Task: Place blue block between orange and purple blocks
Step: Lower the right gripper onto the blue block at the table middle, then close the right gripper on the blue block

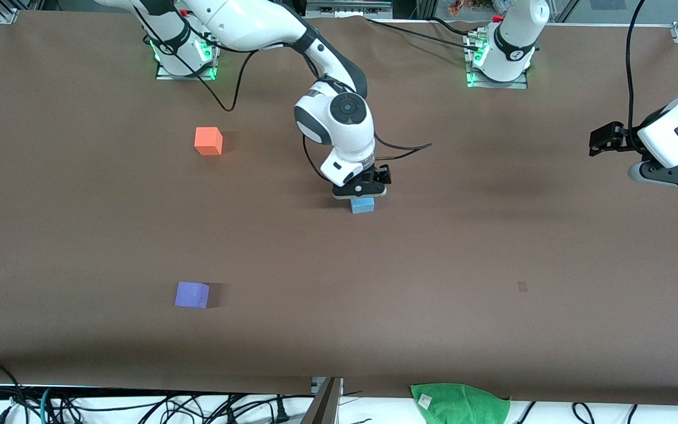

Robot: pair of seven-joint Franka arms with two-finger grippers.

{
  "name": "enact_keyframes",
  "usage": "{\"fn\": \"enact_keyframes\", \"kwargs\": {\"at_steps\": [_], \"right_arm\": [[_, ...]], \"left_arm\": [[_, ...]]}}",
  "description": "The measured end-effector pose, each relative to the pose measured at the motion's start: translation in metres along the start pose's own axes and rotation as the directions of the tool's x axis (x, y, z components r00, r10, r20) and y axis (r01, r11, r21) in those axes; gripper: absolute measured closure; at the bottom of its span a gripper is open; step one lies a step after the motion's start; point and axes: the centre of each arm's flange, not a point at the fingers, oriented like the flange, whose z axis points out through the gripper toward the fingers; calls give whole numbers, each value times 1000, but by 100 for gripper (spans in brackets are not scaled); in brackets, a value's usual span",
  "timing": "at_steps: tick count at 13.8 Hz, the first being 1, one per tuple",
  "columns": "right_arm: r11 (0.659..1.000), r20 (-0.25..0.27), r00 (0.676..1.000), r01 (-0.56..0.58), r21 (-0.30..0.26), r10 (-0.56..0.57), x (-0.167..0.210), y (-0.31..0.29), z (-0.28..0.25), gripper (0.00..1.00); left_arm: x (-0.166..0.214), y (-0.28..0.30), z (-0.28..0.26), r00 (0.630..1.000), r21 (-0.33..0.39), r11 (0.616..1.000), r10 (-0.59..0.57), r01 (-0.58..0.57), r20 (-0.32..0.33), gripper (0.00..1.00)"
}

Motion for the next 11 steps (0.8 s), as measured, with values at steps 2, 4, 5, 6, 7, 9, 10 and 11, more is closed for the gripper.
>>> {"fn": "enact_keyframes", "kwargs": {"at_steps": [2, 4, 5, 6, 7, 9, 10, 11], "right_arm": [[1000, -6, 1000, 14, -14, -14, -5, -1, 10, 0], [999, -14, 1000, 22, -23, -22, -5, -2, 12, 0], [999, -22, 999, 27, -27, -28, -4, -1, 11, 0], [999, -28, 999, 29, -31, -30, -2, 0, 11, 0], [999, -33, 999, 30, -34, -31, 0, 1, 10, 0], [999, -39, 999, 36, -41, -38, 1, 2, 11, 1], [998, -40, 998, 38, -42, -40, 1, 2, 11, 4], [998, -39, 998, 39, -44, -41, 0, 2, 12, 10]], "left_arm": [[0, 1, 0, 1000, 0, 1000, 1, -1, 0, 0], [0, 1, 0, 1000, 0, 1000, 2, -2, 0, 0], [0, 1, 0, 1000, 0, 1000, 2, -2, 0, 0], [0, 1, 0, 1000, 0, 1000, 2, -2, 0, 0], [0, 1, 0, 1000, 0, 1000, 2, -2, 2, 0], [-1, 0, 0, 1000, -1, 1000, 0, 0, 5, 0], [-1, -1, 1, 1000, -2, 1000, -2, 2, 9, 0], [-2, -1, 1, 1000, -3, 1000, -3, 3, 15, 0]]}}
